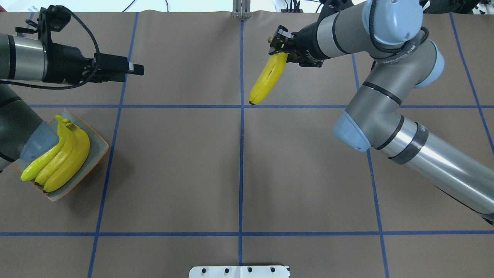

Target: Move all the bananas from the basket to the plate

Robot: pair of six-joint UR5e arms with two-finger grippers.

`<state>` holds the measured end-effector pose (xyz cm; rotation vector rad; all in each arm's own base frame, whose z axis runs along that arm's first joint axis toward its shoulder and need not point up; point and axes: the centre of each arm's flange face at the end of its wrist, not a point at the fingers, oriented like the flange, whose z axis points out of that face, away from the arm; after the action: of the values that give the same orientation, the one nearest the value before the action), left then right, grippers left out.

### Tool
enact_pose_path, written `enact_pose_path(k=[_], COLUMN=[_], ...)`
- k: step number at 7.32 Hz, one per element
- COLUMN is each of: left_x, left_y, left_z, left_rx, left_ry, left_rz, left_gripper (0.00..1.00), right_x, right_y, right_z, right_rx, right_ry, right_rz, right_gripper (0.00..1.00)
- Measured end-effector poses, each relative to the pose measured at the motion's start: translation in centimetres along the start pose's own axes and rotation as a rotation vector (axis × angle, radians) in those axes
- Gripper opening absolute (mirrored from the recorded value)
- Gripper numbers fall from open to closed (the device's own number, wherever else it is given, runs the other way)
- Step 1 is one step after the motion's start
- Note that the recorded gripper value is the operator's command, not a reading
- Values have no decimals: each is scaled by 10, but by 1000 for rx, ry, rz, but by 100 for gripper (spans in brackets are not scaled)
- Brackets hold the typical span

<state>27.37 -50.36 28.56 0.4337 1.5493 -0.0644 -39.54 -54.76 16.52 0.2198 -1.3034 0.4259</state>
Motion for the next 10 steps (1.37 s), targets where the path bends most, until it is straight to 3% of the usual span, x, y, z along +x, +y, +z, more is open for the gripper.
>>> enact_pose_path(k=[4,7,8,10], left_x=[63,78,79,80], left_y=[28,52,57,63], left_z=[32,45,48,53], left_rx=[-71,-117,-126,-140], left_ry=[116,151,154,161], left_rz=[29,38,38,40], left_gripper=[100,99,89,0], right_x=[-108,-132,-137,-143], right_y=[67,98,100,102], right_z=[18,23,21,17], right_rx=[-122,-131,-130,-131], right_ry=[33,15,7,-5], right_rz=[106,116,114,114], right_gripper=[0,0,0,0])
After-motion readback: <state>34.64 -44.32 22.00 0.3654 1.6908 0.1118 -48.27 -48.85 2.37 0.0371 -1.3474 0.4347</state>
